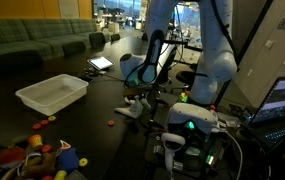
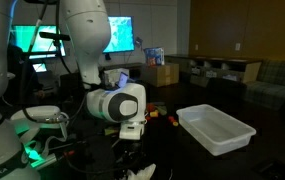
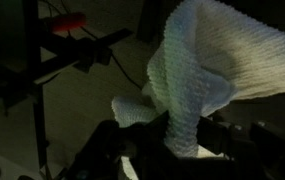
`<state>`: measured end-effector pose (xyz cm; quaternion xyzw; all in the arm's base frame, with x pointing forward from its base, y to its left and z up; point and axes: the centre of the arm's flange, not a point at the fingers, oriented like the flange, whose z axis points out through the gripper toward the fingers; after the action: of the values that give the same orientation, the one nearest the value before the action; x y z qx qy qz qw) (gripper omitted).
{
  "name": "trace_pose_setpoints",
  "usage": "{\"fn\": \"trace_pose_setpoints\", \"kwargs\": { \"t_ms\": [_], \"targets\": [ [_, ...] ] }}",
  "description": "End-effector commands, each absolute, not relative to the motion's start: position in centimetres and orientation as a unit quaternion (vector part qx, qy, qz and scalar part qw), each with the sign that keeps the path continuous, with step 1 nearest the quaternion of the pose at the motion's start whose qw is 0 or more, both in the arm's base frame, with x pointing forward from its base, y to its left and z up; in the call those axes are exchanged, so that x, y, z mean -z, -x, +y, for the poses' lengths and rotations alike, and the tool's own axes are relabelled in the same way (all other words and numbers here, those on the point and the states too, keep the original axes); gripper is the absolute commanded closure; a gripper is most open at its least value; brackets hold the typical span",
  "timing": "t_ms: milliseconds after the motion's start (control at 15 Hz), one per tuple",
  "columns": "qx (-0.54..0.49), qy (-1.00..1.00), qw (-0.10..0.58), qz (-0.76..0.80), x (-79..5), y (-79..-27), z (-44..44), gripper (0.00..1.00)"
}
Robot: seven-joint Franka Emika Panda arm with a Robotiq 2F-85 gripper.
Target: Pick up the towel on the right, move the objects in front of the storage container to the left
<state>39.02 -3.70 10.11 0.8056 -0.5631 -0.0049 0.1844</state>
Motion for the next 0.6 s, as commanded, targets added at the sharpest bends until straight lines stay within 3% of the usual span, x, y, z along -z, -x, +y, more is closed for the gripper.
{"fn": "trace_pose_setpoints", "kwargs": {
  "t_ms": [0, 533],
  "targets": [
    [0.028, -0.8, 0.172, -0.574, -7.0, -39.7, -2.6, 0.96],
    [0.088, -0.797, 0.136, -0.582, -2.5, -39.4, 0.2, 0.96]
  ]
}}
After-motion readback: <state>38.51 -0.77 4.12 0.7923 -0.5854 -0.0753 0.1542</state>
